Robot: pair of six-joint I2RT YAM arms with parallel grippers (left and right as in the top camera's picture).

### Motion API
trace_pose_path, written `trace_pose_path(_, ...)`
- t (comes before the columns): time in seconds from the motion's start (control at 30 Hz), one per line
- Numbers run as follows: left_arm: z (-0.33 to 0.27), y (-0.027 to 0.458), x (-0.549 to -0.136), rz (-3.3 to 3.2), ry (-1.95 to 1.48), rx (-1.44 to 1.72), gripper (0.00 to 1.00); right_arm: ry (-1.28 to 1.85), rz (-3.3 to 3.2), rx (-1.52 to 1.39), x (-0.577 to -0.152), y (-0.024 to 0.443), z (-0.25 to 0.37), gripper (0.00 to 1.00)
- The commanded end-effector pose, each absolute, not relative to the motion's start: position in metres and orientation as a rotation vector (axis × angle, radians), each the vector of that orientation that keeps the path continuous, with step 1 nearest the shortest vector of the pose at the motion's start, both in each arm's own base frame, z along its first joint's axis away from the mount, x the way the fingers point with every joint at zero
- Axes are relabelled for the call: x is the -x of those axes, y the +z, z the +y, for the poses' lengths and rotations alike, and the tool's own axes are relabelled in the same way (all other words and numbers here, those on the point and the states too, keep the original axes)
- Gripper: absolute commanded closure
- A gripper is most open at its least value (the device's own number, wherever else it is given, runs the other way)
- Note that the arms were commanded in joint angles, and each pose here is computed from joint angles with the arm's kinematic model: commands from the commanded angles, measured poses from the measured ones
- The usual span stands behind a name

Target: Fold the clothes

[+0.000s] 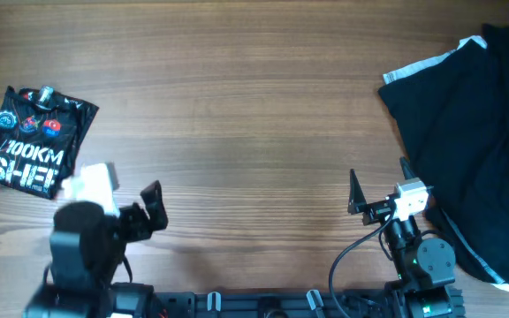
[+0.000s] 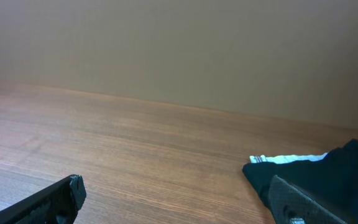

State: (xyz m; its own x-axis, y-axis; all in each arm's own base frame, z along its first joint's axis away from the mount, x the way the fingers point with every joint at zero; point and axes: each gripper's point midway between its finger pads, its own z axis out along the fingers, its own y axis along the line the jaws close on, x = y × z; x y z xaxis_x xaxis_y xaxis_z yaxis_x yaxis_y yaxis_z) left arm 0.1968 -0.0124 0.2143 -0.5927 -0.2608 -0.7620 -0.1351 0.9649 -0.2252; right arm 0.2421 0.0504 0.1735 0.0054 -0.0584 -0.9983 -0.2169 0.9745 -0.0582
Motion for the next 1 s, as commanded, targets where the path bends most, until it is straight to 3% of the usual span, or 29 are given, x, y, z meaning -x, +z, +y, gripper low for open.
trace_pose_path(0.0,-0.001,0.177,-0.197,2.098,-0.164,0.332,0.0,0.122,1.551,0.241,-0.241,0.176,0.053,0.0)
trace_pose_path(0.1,-0.005,0.156,-0.218,1.927,-0.223,0.303,0.0,0.122,1.551,0.241,-0.241,0.176,0.053,0.01)
trace_pose_path(0.27,-0.007,0.163,-0.245,1.618,-0.272,0.263,0.0,0.122,1.551,0.241,-0.241,0.176,0.053,0.0)
trace_pose_path(0.97,-0.019,0.158,-0.245,1.638,-0.325,0.214,0.0,0.122,1.551,0.241,-0.241,0.176,0.053,0.0)
